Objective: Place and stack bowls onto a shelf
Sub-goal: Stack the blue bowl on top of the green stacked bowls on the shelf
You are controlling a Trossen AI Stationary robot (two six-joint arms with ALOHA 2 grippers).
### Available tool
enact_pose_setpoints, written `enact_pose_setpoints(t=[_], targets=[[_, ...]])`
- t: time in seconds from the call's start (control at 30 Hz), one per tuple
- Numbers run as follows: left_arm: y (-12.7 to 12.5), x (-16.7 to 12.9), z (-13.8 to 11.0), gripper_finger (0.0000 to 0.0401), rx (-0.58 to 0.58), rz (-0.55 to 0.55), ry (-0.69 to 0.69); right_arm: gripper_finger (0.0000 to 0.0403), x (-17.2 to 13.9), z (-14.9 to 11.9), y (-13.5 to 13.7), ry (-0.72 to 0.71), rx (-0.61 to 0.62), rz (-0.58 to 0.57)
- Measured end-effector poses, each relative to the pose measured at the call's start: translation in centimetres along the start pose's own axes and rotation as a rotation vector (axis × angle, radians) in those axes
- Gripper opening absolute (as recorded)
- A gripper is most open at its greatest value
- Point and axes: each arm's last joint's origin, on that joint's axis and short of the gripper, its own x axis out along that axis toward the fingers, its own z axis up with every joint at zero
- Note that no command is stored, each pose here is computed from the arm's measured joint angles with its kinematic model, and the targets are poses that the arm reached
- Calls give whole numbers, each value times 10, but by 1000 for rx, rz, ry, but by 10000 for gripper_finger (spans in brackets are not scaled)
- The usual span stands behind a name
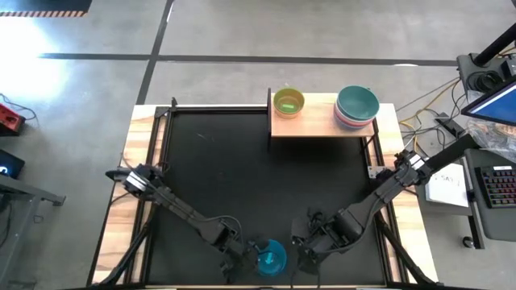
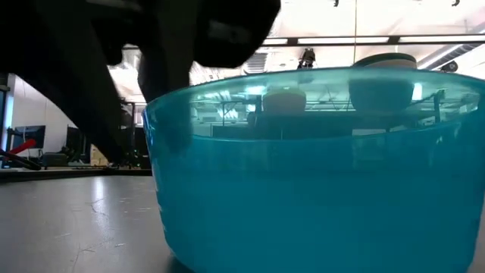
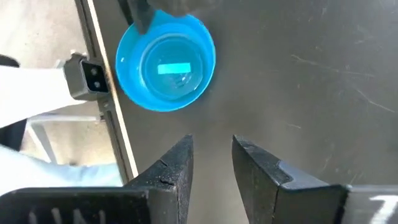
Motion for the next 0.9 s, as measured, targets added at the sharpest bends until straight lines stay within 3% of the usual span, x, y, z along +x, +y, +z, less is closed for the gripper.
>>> enact_pose_setpoints(t=[0.23,0.43,0.6,0.9], targets=[[4,11,-9,60,-15,3,39,98,0,1,1,-19,5,9],[4,8,-8,9,-24,-14,45,93,0,2,2,-21,-16,11],[4,7,-8,2,-45,-63,28,91,0,2,2,-22,-38,12],[12,-20,13,1,45,-70,18,93,-1,2,7,-33,-82,57]])
